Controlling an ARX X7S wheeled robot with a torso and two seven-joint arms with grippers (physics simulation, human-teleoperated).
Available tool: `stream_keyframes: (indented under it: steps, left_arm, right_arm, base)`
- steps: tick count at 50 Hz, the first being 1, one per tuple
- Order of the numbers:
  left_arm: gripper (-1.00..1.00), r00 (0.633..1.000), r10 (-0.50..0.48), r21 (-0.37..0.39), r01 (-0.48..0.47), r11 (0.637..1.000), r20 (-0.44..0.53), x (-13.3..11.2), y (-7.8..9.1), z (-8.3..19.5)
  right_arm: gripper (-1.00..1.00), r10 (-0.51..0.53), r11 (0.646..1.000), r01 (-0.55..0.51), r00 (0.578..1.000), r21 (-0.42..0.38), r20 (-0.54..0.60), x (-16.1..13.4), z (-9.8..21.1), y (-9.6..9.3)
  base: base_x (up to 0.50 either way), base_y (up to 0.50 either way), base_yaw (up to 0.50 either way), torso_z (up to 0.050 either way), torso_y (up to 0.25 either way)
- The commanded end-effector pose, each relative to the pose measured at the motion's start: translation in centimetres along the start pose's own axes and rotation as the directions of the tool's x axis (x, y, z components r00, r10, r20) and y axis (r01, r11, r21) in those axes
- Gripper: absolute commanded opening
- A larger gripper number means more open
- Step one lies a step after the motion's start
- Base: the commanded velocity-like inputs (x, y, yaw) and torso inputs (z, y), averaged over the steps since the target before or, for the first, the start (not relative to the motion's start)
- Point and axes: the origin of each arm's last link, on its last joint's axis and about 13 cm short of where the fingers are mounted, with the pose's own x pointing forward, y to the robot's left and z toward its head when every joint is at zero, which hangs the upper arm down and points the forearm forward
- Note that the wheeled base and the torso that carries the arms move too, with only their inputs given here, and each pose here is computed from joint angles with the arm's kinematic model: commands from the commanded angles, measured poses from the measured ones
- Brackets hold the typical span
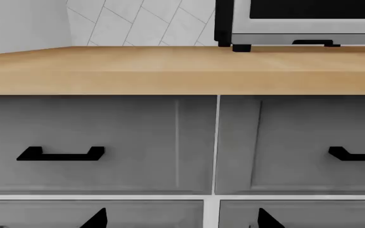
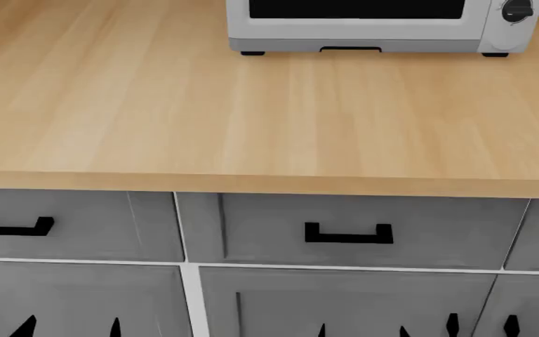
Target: Press the start button on the microwave
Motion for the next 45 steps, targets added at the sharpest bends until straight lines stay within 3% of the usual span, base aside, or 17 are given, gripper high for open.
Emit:
stream_keyframes:
  steps: [1,11,45]
  left_arm:
    - [1.0,1.0,0.0,0.0,0.0,1.0,0.0,0.01,-0.03,0.24]
    - [1.0,1.0,-0.006,-0.001,0.006,1.0,0.007,0.01,0.01,0.31]
    - [1.0,1.0,0.009,0.019,-0.01,1.0,0.02,-0.12,0.21,0.56]
  right_arm:
    - [1.0,0.0,1.0,0.0,1.0,0.0,0.0,0.02,0.18,0.03]
    - [1.0,0.022,1.0,-0.022,1.0,0.014,0.014,0.2,0.37,0.07]
    - [1.0,0.036,0.997,-0.038,0.999,0.061,0.029,0.22,0.26,0.27]
  base:
    - [0.0,0.0,0.0,0.0,0.0]
    - [0.0,0.02,0.0,0.0,0.0]
    - [0.0,0.5,0.0,0.0,0.0]
